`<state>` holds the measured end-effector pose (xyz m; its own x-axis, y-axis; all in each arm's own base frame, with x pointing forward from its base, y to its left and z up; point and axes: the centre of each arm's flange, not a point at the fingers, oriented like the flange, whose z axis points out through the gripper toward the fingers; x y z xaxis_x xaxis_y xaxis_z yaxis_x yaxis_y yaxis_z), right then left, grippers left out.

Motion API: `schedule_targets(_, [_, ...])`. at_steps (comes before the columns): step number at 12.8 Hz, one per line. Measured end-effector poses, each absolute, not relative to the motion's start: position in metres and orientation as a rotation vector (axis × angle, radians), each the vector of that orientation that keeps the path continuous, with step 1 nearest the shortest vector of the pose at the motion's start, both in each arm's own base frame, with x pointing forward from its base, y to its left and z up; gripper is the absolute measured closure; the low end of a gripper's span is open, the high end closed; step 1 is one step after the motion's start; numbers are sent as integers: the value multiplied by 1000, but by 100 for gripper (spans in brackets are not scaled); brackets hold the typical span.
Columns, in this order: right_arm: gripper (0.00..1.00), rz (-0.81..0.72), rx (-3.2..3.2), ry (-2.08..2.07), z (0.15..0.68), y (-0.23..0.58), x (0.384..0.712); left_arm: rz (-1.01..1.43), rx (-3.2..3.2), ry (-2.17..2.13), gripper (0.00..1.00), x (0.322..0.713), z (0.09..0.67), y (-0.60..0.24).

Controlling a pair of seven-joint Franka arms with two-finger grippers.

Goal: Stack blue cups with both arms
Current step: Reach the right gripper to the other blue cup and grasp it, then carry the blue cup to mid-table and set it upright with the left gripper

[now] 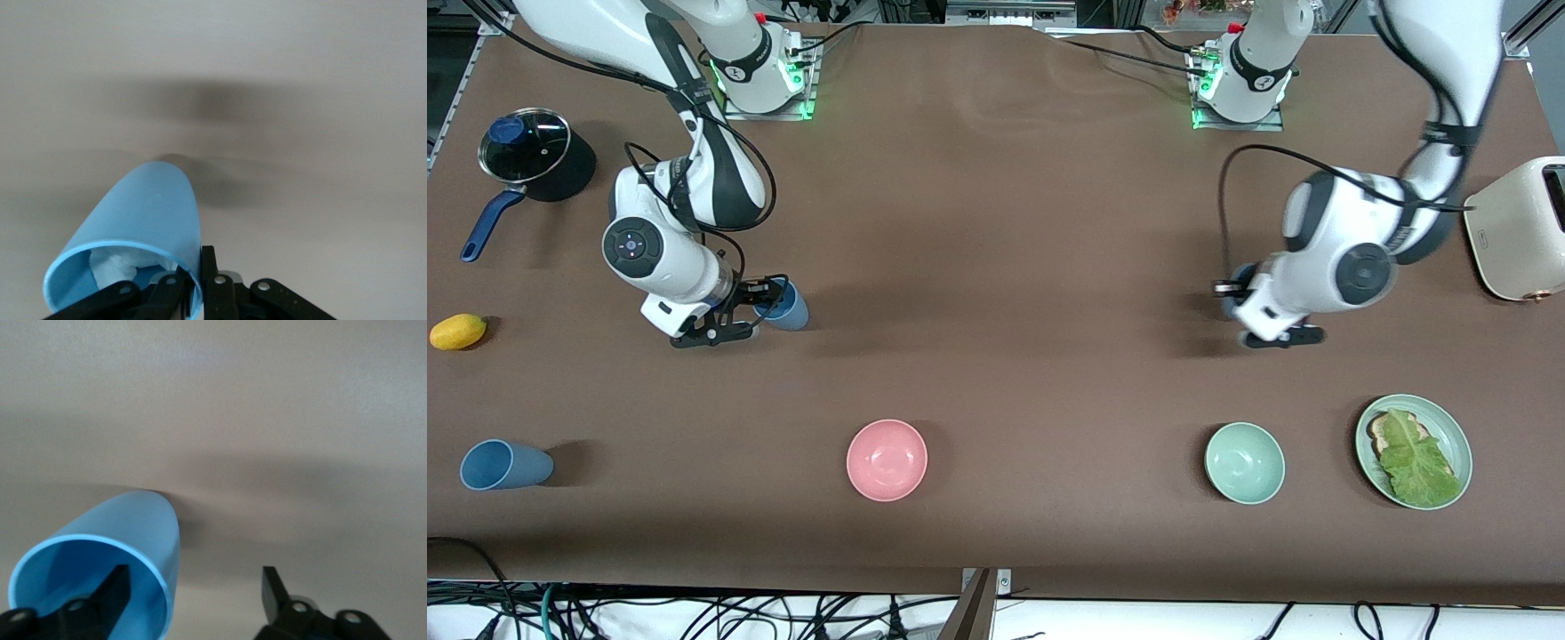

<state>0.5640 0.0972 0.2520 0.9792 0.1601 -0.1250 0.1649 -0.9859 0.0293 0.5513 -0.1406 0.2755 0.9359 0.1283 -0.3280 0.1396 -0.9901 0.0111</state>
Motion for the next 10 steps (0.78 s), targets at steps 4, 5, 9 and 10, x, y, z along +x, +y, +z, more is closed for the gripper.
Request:
schedule_targets(4, [68, -205, 3084, 245, 279, 100, 579, -516, 3019, 428, 97, 518, 297, -279])
schedule_targets(5, [81, -210, 3083, 241, 286, 100, 582, -505, 3010, 484, 97, 511, 304, -315])
schedule_targets(9, [99, -219, 3082, 237, 288, 101, 582, -471, 2965, 668, 97, 500, 306, -438])
schedule_targets(10, [99, -219, 3082, 237, 288, 102, 582, -474, 2952, 695, 97, 504, 300, -452])
